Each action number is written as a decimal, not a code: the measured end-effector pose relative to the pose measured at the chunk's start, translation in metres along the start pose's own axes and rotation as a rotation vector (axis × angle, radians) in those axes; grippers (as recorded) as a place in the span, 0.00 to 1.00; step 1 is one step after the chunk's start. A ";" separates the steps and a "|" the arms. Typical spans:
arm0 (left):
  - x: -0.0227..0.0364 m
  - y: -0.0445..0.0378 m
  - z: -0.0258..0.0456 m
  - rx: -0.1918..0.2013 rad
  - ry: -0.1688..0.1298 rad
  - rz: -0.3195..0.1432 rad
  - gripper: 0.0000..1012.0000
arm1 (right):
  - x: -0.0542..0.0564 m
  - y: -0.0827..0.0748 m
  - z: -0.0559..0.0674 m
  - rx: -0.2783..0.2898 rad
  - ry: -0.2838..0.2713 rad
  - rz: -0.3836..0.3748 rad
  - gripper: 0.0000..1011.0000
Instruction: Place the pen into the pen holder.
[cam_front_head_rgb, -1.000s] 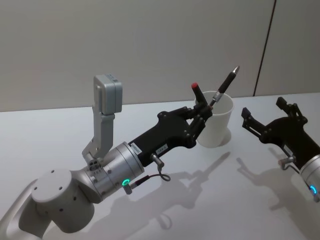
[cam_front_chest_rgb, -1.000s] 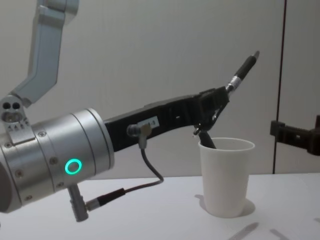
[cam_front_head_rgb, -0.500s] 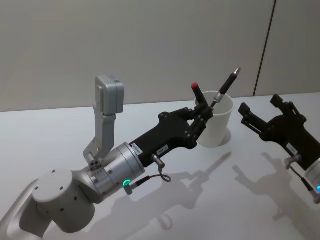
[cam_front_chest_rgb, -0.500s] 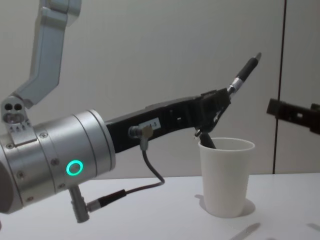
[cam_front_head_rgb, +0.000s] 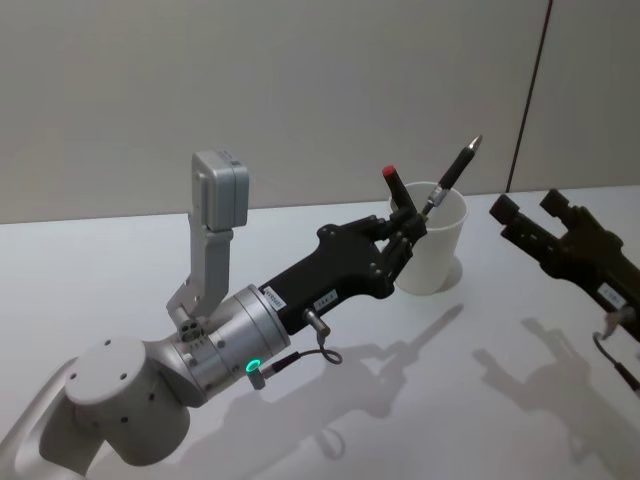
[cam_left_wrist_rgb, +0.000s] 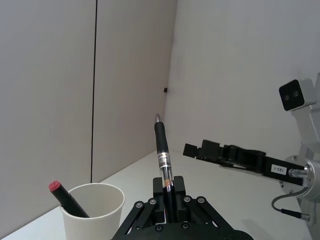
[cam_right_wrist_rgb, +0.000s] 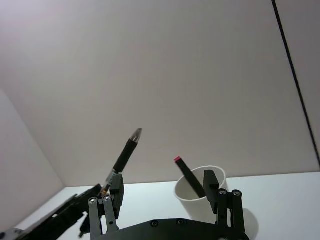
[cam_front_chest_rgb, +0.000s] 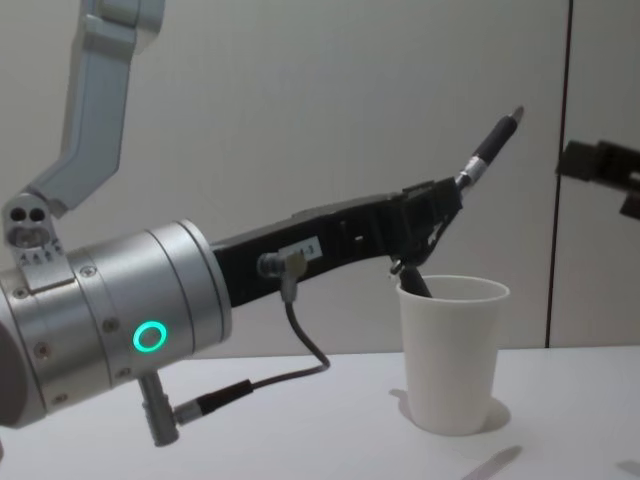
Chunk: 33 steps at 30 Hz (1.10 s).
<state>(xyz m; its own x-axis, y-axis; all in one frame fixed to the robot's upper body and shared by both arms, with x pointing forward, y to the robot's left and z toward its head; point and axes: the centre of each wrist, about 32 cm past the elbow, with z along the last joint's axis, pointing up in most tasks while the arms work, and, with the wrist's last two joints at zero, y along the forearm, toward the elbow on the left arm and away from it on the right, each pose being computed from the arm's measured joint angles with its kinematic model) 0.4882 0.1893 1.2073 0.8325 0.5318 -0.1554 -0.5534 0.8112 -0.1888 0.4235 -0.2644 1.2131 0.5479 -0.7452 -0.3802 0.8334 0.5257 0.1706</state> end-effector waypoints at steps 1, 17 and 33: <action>0.0000 0.0000 0.0000 0.000 0.000 0.000 0.13 | 0.000 -0.001 0.001 -0.001 0.019 0.007 0.99; 0.0000 0.0000 0.0000 0.000 0.000 0.000 0.13 | 0.004 -0.007 0.017 -0.001 0.317 0.098 0.99; 0.0000 0.0000 0.0000 0.000 0.000 0.000 0.13 | -0.006 0.012 0.029 0.021 0.471 0.079 0.99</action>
<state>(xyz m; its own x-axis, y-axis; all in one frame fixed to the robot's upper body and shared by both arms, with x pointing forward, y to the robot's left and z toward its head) 0.4882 0.1894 1.2074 0.8324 0.5318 -0.1556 -0.5535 0.8111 -0.1890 0.4318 -0.2655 1.2443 0.5215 -0.4335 -0.7350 0.7943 0.5612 0.2326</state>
